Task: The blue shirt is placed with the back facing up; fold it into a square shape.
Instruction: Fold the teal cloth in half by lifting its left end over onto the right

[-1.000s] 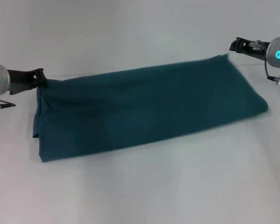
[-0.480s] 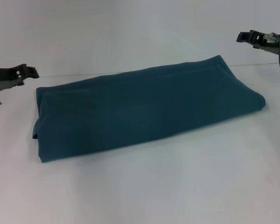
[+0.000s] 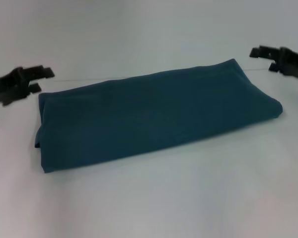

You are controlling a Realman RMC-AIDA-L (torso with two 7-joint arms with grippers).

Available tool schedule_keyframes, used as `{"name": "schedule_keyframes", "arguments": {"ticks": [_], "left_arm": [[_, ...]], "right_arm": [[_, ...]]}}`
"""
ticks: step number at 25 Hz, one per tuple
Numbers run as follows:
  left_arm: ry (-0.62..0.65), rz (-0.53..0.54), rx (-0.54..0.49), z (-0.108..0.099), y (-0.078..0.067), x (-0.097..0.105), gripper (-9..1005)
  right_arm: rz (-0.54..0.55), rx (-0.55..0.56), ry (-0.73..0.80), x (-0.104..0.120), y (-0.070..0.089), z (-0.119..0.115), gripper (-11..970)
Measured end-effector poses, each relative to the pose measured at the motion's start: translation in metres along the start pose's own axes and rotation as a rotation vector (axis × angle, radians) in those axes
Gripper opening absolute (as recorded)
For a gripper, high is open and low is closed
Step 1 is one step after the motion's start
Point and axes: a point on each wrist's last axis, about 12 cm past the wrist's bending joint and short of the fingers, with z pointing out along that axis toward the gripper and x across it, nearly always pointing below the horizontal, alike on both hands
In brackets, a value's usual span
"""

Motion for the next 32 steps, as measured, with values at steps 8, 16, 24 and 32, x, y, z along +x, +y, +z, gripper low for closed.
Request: {"name": "schedule_keyframes", "arguments": {"ticks": [8,16,24,32], "left_arm": [[0.003,-0.257,0.155,-0.029,0.030,0.048,648],[-0.013,-0.448,0.144,-0.025,0.055,0.095,645],[-0.003,-0.510,0.110,-0.024,0.064,0.118,645],[0.000,-0.525,0.056,-0.028,0.074,0.128,645]], "right_arm": [[0.123,-0.238,-0.058,0.052,-0.034,-0.060,934],[0.138,-0.254,-0.039,0.076,-0.042,-0.073,945],[0.111,-0.289,-0.014,0.074,-0.032,-0.064,944],[0.114,-0.289,-0.014,0.076,-0.031,-0.063,944]]}}
